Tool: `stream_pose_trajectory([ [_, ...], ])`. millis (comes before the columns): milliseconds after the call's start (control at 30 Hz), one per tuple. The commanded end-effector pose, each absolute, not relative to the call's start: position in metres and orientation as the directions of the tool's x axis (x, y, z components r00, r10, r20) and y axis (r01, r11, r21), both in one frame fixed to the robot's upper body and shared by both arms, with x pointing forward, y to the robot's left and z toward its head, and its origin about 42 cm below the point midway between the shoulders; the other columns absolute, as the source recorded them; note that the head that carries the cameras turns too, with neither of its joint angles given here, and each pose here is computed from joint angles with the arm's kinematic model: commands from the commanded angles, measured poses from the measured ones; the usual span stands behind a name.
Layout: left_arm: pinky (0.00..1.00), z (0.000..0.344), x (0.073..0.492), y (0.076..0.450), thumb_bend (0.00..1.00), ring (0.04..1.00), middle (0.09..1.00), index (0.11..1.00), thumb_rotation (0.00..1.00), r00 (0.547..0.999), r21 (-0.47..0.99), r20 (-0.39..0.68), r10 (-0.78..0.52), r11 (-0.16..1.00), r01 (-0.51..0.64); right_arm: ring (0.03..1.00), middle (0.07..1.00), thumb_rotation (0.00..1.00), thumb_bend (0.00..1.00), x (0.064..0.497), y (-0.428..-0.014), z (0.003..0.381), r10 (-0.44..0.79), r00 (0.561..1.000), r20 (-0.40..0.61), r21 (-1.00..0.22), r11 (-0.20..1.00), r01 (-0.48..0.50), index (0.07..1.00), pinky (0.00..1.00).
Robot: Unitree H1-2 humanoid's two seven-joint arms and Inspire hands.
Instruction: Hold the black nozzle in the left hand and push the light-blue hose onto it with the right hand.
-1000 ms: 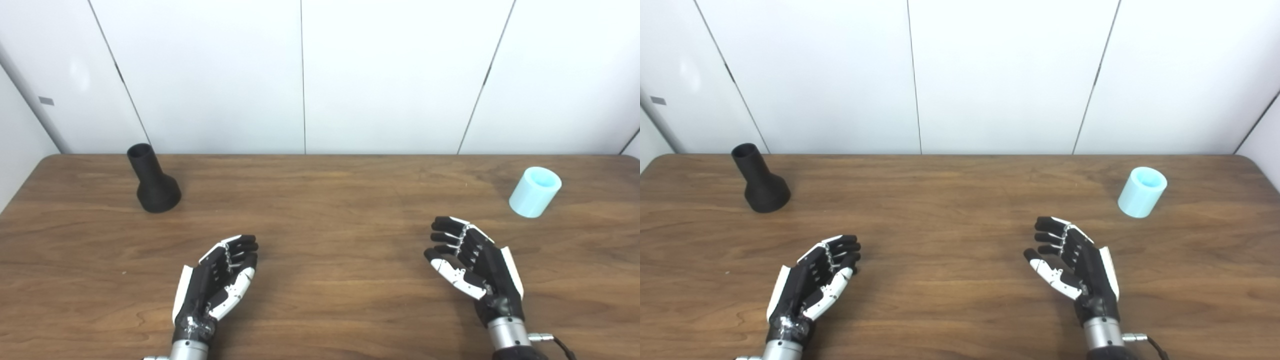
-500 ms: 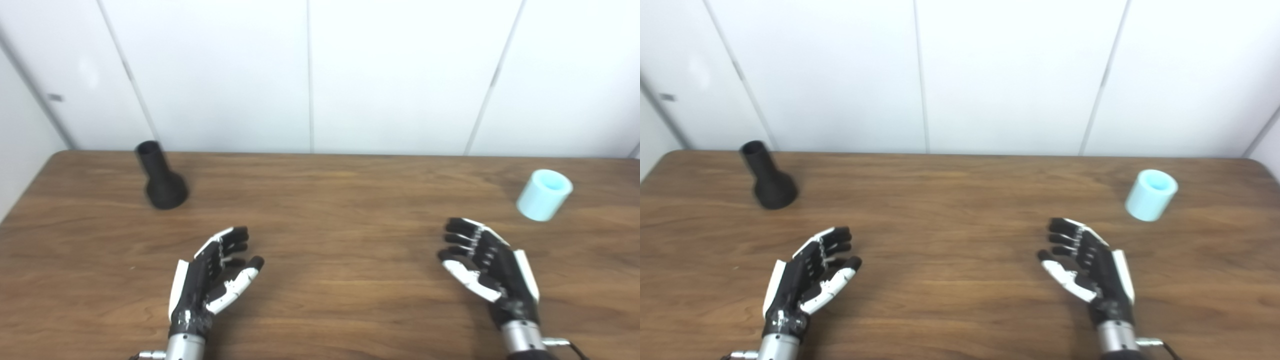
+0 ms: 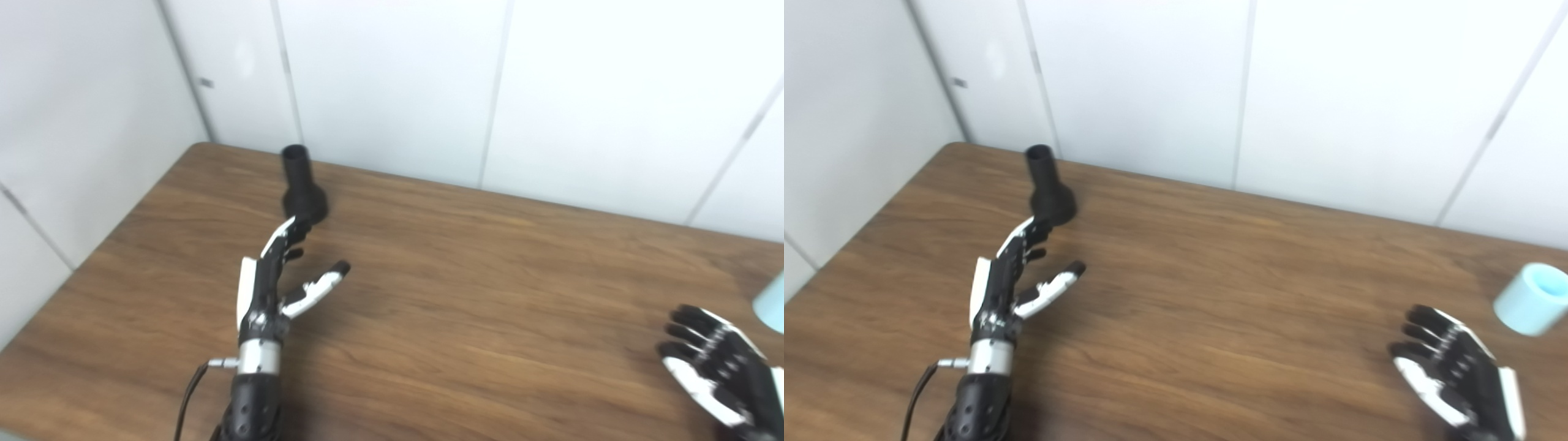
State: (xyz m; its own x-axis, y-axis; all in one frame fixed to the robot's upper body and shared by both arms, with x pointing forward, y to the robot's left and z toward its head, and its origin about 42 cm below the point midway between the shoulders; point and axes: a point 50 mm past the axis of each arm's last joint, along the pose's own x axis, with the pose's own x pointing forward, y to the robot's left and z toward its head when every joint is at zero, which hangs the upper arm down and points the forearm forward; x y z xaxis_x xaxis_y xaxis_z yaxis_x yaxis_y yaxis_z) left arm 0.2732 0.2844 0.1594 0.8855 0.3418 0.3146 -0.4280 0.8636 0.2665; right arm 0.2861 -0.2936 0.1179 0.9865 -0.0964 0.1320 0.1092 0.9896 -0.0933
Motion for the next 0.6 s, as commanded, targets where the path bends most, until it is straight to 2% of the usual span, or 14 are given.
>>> stream_pose_trajectory([
  [0,0.82,0.177,0.283,0.291,0.83,0.853,0.835,0.851,0.27,0.859,0.274,0.388,0.333,0.848,-0.453,0.704,0.721,0.00,0.25,0.294,-0.299,0.133,-0.080,0.973,0.215,-0.090,0.991,0.101,0.695,0.62],
  [200,0.86,0.181,0.294,0.304,0.85,0.879,0.867,0.890,0.27,0.860,0.324,0.376,0.344,0.821,-0.470,0.739,0.746,0.01,0.27,0.296,-0.305,0.133,-0.096,0.978,0.184,-0.033,0.994,0.104,0.711,0.66],
  [367,0.90,0.185,0.304,0.308,0.88,0.924,0.906,0.927,0.31,0.864,0.363,0.357,0.354,0.800,-0.478,0.693,0.705,0.20,0.32,0.298,-0.310,0.133,-0.097,0.979,0.182,-0.021,0.995,0.102,0.666,0.60],
  [433,0.92,0.187,0.309,0.311,0.91,0.940,0.919,0.949,0.37,0.869,0.397,0.340,0.360,0.783,-0.480,0.675,0.688,0.24,0.34,0.299,-0.311,0.132,-0.098,0.979,0.178,-0.014,0.995,0.102,0.649,0.58],
  [567,0.95,0.194,0.315,0.313,0.95,0.964,0.944,0.982,0.40,0.875,0.424,0.314,0.370,0.769,-0.477,0.659,0.675,0.30,0.35,0.300,-0.312,0.132,-0.092,0.978,0.188,-0.036,0.994,0.100,0.632,0.56],
])
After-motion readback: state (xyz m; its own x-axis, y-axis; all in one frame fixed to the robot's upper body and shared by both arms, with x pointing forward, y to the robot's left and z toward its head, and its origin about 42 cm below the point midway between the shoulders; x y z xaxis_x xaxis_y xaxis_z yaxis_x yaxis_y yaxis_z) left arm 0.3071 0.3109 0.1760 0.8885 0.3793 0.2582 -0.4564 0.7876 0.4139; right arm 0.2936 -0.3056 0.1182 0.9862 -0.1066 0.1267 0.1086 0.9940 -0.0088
